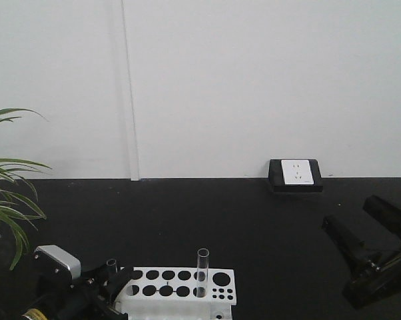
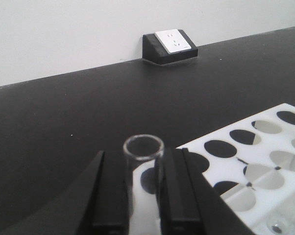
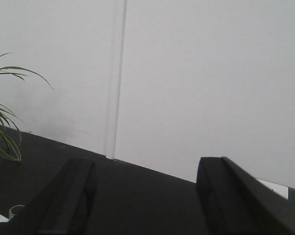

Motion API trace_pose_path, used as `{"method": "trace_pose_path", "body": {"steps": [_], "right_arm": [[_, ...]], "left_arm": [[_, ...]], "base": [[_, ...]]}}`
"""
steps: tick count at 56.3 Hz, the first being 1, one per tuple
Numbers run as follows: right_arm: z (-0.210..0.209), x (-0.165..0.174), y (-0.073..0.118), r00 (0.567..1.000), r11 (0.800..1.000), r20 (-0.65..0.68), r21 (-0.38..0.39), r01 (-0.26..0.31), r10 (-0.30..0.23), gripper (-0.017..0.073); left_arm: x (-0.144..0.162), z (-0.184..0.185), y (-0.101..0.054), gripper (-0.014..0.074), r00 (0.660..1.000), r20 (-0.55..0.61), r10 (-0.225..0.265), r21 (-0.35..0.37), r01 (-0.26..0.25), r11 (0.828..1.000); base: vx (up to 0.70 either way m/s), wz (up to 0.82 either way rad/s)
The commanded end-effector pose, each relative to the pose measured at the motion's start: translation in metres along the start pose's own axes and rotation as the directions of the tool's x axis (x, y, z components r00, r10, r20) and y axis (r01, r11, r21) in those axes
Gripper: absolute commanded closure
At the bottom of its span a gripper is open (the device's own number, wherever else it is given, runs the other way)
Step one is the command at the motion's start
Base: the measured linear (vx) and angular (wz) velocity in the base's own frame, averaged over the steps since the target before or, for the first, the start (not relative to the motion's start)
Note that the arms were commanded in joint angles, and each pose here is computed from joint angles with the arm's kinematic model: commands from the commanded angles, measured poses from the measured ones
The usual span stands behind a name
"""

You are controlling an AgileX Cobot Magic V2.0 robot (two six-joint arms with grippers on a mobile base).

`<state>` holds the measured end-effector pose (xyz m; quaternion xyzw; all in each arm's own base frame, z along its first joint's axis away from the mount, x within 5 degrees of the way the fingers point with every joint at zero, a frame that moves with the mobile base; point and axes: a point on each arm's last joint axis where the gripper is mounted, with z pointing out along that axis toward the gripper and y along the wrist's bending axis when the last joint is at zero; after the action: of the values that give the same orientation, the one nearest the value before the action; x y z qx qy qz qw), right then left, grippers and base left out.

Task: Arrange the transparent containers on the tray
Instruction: 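Close left and right grippers on one clear tube each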

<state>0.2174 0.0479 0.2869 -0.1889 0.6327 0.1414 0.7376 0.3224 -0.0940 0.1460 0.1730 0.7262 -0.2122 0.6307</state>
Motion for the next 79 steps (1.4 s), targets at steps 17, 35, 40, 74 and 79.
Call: {"method": "trace_pose_path", "body": {"steps": [17, 35, 40, 74, 79], "right_arm": [[0.002, -0.016, -0.003, 0.997, 1.0, 0.071, 0.008, 0.019, -0.019, 0.009], [0.018, 0.012, 0.003, 1.0, 0.995, -0.007, -0.103, 0.0, -0.001, 0.009], [0.035, 0.026, 0.013, 0.998, 0.984, -0.061, -0.176, -0.006, -0.004, 0.009], [0.114, 0.074, 0.056, 0.987, 0.886, -0.072, -0.435, -0.161, 0.144, 0.009], [0.122, 0.077, 0.055, 0.985, 0.883, -0.074, -0.437, -0.174, 0.157, 0.009]], "left_arm": [[-0.1, -0.026, -0.015, 0.0601, 0.971, 0.24, 0.027, -0.002, -0.027, 1.0], [-0.218, -0.081, -0.035, 0.0599, 0.932, 0.325, 0.158, -0.1, -0.133, 0.986], [-0.234, -0.097, -0.041, 0.0599, 0.916, 0.378, 0.134, -0.094, -0.106, 0.99], [-0.236, -0.118, -0.041, 0.0599, 0.953, 0.275, 0.124, -0.179, -0.076, 0.981], [-0.236, -0.118, -0.041, 0.0599, 0.954, 0.272, 0.123, -0.181, -0.075, 0.981]], "base": [[0.0, 0.0], [0.0, 0.0], [0.0, 0.0], [0.0, 0.0], [0.0, 0.0]]}}
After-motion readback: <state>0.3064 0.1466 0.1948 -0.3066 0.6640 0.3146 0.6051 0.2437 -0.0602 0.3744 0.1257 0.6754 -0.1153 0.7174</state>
